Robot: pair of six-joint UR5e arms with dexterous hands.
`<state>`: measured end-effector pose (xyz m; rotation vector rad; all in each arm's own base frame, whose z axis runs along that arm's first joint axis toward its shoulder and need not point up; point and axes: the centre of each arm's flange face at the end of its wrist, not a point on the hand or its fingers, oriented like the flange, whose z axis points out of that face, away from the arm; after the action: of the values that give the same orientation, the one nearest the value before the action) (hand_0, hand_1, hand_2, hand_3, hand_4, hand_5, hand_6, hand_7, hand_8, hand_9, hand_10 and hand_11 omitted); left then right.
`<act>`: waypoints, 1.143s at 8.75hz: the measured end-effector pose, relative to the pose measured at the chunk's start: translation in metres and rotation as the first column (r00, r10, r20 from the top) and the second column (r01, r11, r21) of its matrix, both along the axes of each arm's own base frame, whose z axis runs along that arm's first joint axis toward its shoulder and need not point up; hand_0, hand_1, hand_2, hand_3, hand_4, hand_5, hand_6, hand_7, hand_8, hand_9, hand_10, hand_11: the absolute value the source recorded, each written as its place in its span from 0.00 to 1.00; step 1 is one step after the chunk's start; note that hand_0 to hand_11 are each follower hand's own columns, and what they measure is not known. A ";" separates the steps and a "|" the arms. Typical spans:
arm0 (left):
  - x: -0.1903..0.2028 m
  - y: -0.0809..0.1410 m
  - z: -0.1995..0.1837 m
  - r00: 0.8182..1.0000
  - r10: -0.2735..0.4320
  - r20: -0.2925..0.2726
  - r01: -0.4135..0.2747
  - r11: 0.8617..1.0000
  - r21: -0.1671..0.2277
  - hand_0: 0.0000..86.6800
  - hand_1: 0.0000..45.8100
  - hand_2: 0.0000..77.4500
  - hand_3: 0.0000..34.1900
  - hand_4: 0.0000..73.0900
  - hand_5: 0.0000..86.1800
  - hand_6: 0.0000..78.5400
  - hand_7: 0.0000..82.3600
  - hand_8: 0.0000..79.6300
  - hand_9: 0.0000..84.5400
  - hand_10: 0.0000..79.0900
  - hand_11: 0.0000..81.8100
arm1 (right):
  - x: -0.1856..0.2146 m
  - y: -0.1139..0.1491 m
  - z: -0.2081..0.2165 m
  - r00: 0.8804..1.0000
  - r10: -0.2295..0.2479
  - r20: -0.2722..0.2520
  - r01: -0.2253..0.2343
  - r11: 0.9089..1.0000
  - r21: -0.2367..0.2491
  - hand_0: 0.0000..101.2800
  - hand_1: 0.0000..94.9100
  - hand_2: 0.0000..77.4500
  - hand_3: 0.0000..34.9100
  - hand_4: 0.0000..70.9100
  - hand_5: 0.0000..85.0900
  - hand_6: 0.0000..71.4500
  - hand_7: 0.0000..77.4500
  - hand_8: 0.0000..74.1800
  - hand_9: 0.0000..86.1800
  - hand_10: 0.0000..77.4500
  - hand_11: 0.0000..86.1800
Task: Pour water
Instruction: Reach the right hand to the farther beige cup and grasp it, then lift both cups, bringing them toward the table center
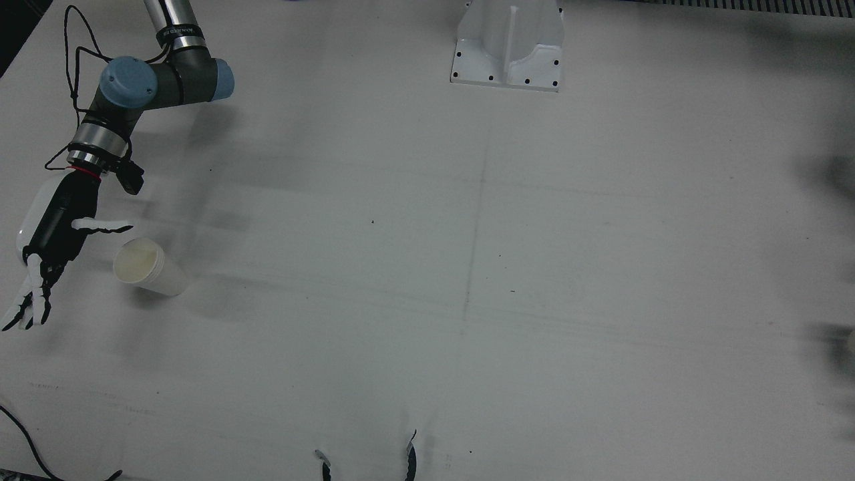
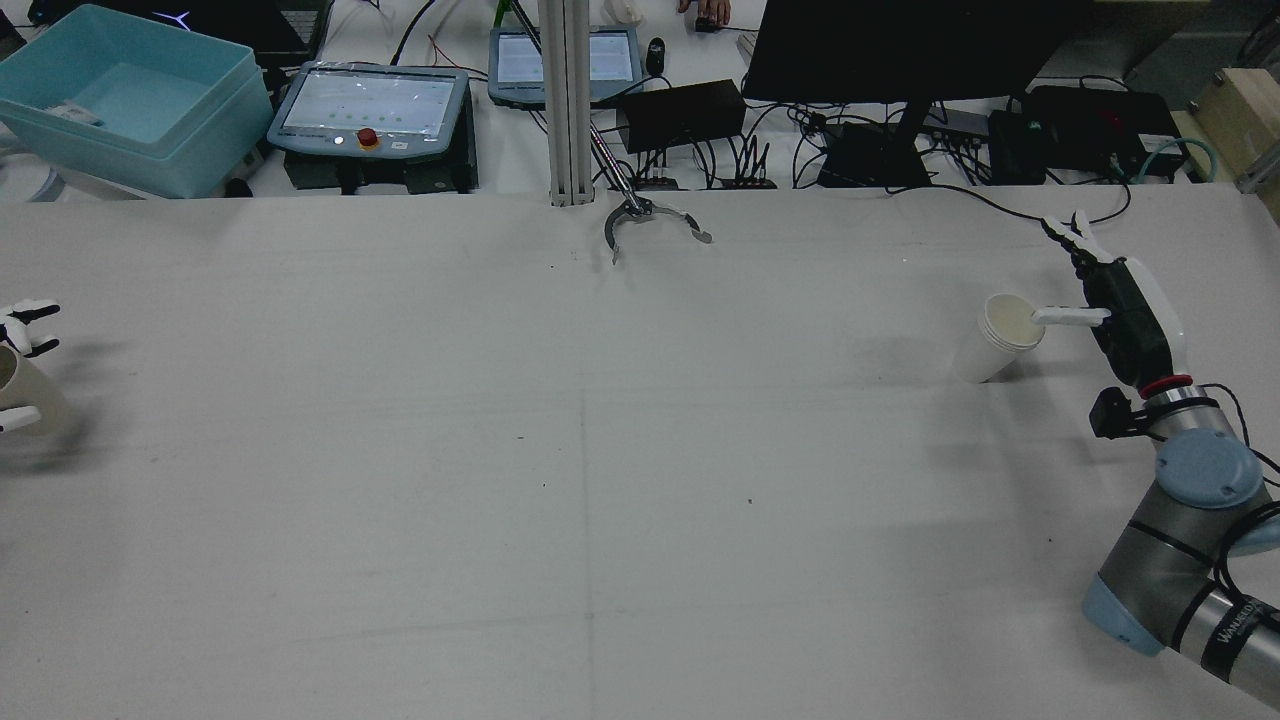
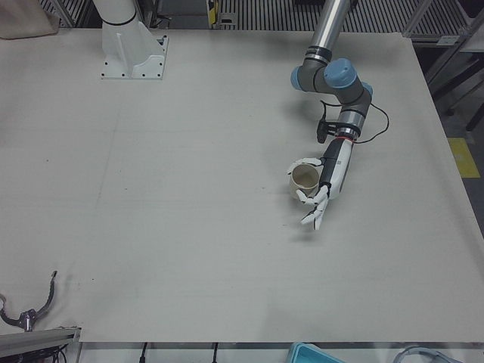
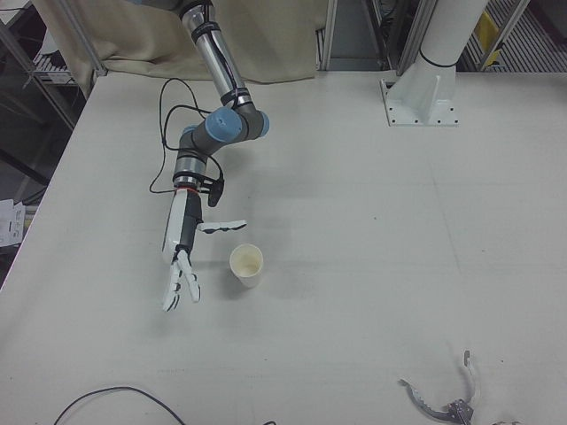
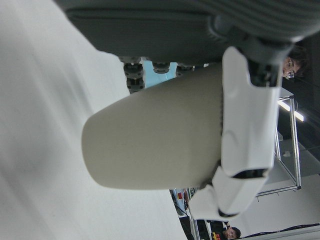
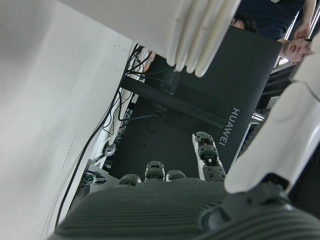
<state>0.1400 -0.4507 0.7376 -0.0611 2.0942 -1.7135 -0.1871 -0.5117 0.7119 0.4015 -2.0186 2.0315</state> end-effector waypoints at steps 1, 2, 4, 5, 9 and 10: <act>-0.002 0.001 0.001 1.000 -0.001 0.001 0.001 1.000 -0.003 0.73 0.48 0.41 0.00 0.34 0.68 0.03 0.28 0.01 0.05 0.11 0.20 | -0.015 -0.007 -0.005 0.999 0.006 0.036 -0.006 1.000 0.006 0.46 0.03 0.01 0.00 0.12 0.01 0.01 0.01 0.06 0.07 0.00 0.01; -0.003 0.003 0.002 1.000 -0.001 -0.003 0.001 1.000 -0.007 0.73 0.48 0.41 0.00 0.34 0.68 0.03 0.28 0.01 0.05 0.11 0.20 | -0.024 -0.009 -0.009 0.997 0.010 0.076 -0.011 1.000 0.013 0.47 0.06 0.01 0.00 0.12 0.01 0.01 0.01 0.06 0.07 0.00 0.01; -0.003 0.002 0.002 1.000 -0.001 -0.008 0.001 1.000 -0.012 0.73 0.48 0.41 0.00 0.34 0.68 0.03 0.28 0.01 0.05 0.11 0.20 | -0.022 0.003 -0.002 0.994 0.014 0.112 -0.015 1.000 0.005 0.46 0.03 0.01 0.00 0.12 0.01 0.01 0.01 0.06 0.07 0.00 0.01; -0.002 0.001 0.001 1.000 0.000 -0.008 0.000 1.000 -0.013 0.73 0.48 0.41 0.00 0.34 0.68 0.03 0.28 0.01 0.05 0.11 0.20 | -0.021 0.010 0.004 0.994 0.011 0.109 -0.010 1.000 -0.004 0.46 0.03 0.01 0.00 0.11 0.01 0.01 0.01 0.06 0.06 0.00 0.01; -0.001 0.000 0.000 1.000 0.001 -0.009 -0.001 1.000 -0.016 0.72 0.48 0.41 0.01 0.34 0.68 0.03 0.28 0.01 0.05 0.11 0.20 | -0.055 0.030 0.019 0.997 -0.006 0.079 0.008 1.000 -0.026 0.46 0.06 0.01 0.00 0.08 0.01 0.01 0.01 0.07 0.07 0.00 0.01; -0.001 0.000 0.000 1.000 0.000 -0.009 0.000 1.000 -0.017 0.72 0.48 0.41 0.01 0.34 0.68 0.03 0.28 0.01 0.05 0.11 0.20 | -0.065 0.034 0.018 0.997 -0.003 0.079 0.005 1.000 -0.025 0.46 0.06 0.01 0.00 0.08 0.01 0.01 0.01 0.07 0.07 0.00 0.01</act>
<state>0.1389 -0.4502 0.7381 -0.0743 2.0858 -1.7342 -0.2523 -0.4780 0.7302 0.3162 -2.0354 2.0994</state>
